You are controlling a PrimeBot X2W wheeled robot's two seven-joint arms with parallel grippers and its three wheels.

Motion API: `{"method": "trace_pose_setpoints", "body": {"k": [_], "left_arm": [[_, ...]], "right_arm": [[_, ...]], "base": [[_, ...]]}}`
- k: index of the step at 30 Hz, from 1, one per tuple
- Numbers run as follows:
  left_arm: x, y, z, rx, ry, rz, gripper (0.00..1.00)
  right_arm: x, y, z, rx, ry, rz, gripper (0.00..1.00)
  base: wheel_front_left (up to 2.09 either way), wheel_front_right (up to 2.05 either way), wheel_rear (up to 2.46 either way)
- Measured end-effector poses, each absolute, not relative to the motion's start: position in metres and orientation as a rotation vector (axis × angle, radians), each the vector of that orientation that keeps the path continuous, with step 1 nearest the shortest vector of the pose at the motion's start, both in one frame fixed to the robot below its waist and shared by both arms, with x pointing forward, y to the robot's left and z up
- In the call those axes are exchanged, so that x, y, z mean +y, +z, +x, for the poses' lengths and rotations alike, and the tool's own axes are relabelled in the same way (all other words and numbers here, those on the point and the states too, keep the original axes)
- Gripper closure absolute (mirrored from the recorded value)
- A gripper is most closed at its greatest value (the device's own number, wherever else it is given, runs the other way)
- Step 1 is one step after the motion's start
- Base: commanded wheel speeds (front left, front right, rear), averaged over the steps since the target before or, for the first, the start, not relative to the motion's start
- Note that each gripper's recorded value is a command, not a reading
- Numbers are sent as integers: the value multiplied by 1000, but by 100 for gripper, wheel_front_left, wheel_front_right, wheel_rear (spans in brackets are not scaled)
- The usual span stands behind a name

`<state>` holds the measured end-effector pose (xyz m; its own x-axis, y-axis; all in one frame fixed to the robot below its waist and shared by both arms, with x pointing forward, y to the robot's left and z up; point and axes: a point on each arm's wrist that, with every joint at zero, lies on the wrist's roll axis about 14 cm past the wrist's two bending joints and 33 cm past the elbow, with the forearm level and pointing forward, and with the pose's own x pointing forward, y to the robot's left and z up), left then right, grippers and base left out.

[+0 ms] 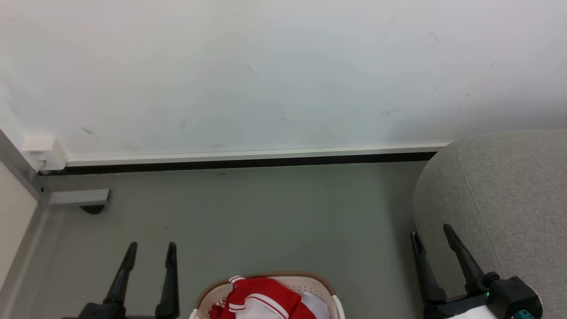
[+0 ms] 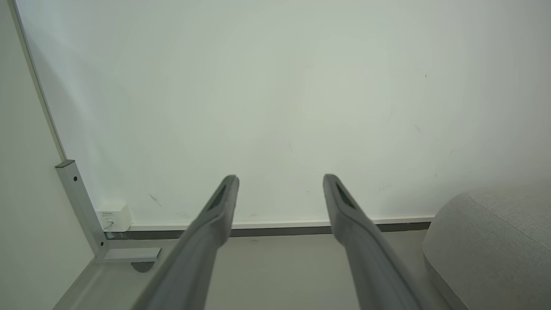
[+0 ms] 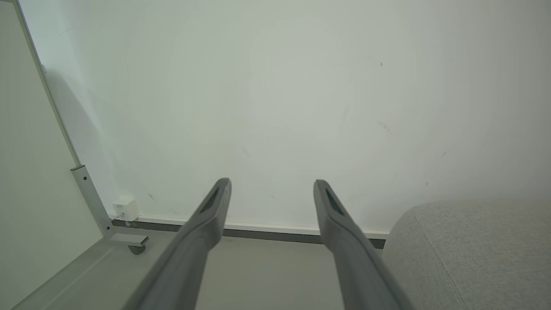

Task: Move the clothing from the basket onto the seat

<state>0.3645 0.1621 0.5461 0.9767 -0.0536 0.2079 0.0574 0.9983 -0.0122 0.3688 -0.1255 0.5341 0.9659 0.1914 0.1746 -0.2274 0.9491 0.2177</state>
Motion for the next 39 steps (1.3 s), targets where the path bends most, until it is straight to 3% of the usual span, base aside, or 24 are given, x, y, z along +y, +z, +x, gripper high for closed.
{"method": "trace_pose_setpoints", "body": {"k": [17,39], "left_arm": [[132,519,388,-127,-160,-41,0],[45,354,435,327,-526,15,0]], "right_arm": [[-148,527,378,-140,145,239,0],[-197,492,428,-72,10,183,0]], "base": [[0,0,0],[0,0,0]]}}
